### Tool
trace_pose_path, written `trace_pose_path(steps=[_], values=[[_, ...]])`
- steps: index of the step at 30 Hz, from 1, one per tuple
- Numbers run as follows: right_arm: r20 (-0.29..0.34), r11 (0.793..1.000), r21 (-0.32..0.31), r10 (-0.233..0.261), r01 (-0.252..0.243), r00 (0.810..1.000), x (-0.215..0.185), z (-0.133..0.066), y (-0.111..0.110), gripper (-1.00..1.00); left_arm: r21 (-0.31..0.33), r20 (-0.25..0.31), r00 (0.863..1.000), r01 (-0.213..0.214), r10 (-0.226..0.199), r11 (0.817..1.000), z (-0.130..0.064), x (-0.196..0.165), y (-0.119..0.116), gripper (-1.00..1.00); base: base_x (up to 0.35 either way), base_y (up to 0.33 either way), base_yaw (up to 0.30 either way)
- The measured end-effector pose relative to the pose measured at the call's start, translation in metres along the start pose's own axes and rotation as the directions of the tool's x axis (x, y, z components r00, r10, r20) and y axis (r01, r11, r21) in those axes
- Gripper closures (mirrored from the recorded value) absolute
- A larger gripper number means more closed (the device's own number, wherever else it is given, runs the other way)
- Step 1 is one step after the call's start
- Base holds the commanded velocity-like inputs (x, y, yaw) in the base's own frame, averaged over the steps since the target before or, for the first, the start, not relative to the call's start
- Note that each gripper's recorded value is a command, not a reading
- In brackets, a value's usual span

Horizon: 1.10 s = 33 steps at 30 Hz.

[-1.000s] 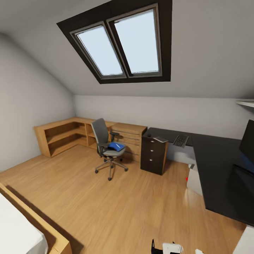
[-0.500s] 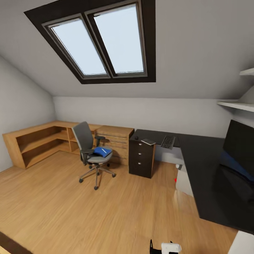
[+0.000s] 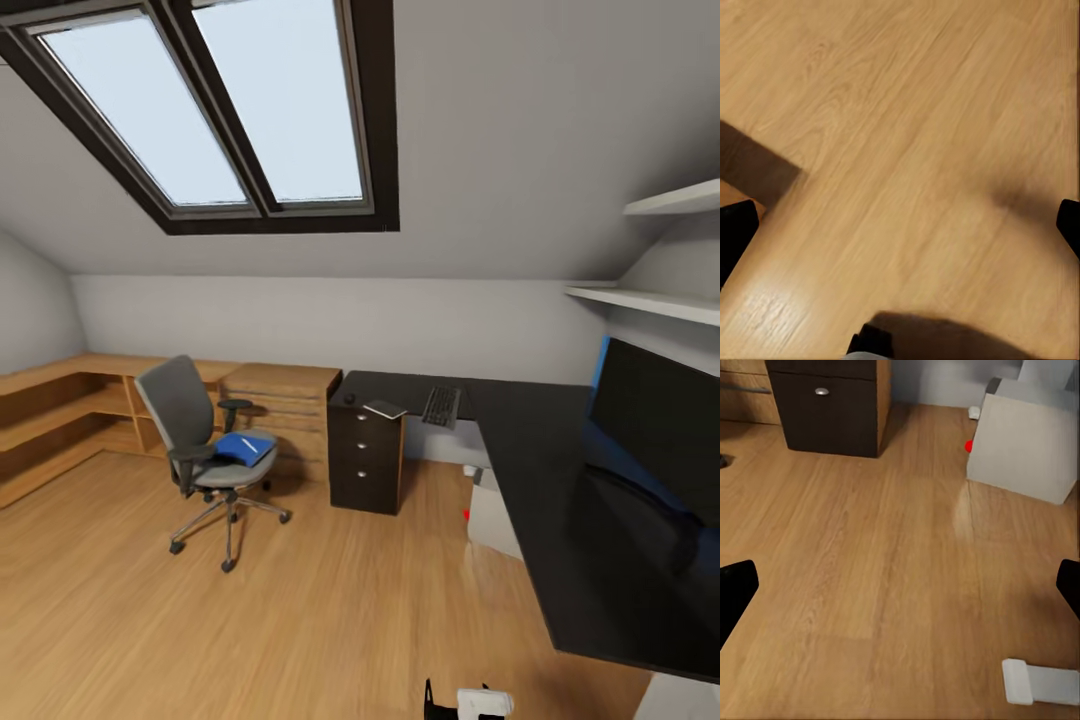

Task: In the bedroom, organize the workspace by keeping the computer under the desk, ensuring the monitor is on the desk, placing the keyboard on the desk next to the monitor, placing the mouse on the desk next to the keyboard, moving the folder from the swivel chair onto the desk next to the mouse, stacking the notebook on top of the folder with the pen on top of the notebook, and positioning the swivel chair next to the desk.

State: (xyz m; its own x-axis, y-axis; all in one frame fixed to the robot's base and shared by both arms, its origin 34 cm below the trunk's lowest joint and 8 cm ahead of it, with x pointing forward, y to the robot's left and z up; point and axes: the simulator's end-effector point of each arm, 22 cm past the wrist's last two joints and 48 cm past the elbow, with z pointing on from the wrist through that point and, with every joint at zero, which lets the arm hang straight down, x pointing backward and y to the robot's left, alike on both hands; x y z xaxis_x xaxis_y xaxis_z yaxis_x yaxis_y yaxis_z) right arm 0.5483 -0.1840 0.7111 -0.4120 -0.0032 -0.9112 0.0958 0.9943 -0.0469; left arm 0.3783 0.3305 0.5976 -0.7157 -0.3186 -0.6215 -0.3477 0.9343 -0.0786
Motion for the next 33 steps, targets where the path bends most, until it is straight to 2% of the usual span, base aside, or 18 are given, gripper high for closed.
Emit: trace_pose_path(steps=[5, 13, 23, 33], values=[[-0.023, 0.999, 0.030, 0.042, -0.041, 0.999, 0.007, 0.000, -0.006, -1.00, -0.002, -0.005, 1.000, -0.001, 0.001, 1.000, 0.000, 0.002, 0.001, -1.00, 0.331, 0.111, -0.168], [-0.039, 0.998, 0.034, 0.046, -0.045, 0.998, 0.013, 0.000, -0.007, -1.00, -0.006, -0.016, 1.000, -0.003, 0.003, 1.000, 0.000, 0.007, 0.002, -1.00, 0.318, 0.139, -0.029], [-0.057, 0.998, 0.036, 0.044, -0.042, 0.997, 0.021, -0.001, -0.007, -1.00, -0.012, -0.034, 0.999, -0.006, 0.005, 1.000, 0.000, 0.013, 0.005, -1.00, 0.070, 0.040, -0.001], [-0.072, 0.999, 0.037, 0.042, -0.039, 0.997, 0.028, -0.001, -0.008, -1.00, -0.016, -0.048, 0.999, -0.009, 0.008, 1.000, -0.001, 0.019, 0.007, -1.00, 0.287, 0.113, 0.000]])
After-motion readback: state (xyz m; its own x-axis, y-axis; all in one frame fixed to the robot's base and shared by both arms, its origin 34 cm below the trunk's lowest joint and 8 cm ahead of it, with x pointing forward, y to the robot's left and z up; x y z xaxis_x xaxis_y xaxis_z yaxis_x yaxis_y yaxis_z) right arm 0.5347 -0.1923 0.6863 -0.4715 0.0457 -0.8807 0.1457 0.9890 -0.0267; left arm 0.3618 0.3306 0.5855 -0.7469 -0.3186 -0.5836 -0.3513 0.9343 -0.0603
